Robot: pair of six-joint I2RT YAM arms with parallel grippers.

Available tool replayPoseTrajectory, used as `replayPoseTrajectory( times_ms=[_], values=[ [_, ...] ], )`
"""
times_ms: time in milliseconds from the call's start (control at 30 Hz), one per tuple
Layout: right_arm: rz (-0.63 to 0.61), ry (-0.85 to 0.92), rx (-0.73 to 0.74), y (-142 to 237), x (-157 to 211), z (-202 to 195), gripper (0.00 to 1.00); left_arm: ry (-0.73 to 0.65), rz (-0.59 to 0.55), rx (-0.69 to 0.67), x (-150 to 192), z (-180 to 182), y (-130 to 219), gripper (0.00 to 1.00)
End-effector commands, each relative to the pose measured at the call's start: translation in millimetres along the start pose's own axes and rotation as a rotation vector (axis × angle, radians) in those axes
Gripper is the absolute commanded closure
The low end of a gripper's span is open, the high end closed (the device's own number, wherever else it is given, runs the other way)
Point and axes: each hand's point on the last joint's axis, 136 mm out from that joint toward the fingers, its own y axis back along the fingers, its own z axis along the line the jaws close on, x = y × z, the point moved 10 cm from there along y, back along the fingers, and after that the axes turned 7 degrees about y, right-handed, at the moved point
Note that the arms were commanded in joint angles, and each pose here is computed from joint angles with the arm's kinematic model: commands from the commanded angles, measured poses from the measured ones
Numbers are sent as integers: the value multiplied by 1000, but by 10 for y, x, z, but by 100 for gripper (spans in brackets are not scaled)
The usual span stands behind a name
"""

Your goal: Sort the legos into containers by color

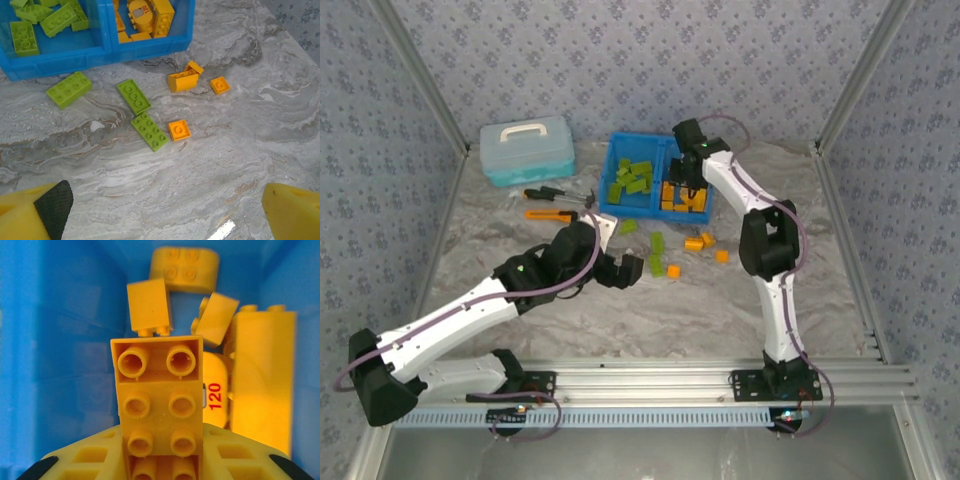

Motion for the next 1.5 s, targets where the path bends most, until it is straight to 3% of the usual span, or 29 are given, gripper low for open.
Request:
replayPoseTrajectory(
  times_ms=[0, 100, 233, 333, 467, 667, 733, 933, 1233, 1467],
  values=[
    [20, 8, -36, 204, -65, 41, 56, 26, 26, -38, 53, 36, -27, 1],
    [-11, 7, -33, 394, -112, 36, 43, 26, 65, -37, 78, 16, -100, 1],
    [-69, 23, -30, 812, -150, 20, 42, 52, 62, -54, 55, -13, -180, 1],
    [-145, 51, -36, 1274, -78, 42, 42, 158, 20, -146, 28, 23, -273, 1],
    [-275, 63, -62, 1929, 240, 17, 38, 249, 2, -250, 89, -74, -475, 11],
    [-394, 16, -41, 2529, 966, -270, 6, 282, 79, -438, 207, -271, -971, 21],
    [-394, -5, -14, 2613, 1155, -396, 0, 291, 107, -463, 236, -309, -1144, 22],
    [-399, -42, 17, 2753, 1541, -656, 0, 309, 203, -474, 293, -403, -1651, 24],
    [-388, -37, 18, 2779, 1673, -738, 0, 322, 266, -547, 389, -310, -2179, 28],
    [-383, -22, 27, 2791, 1714, -786, 0, 358, 251, -600, 406, -138, -2348, 41]
  ],
)
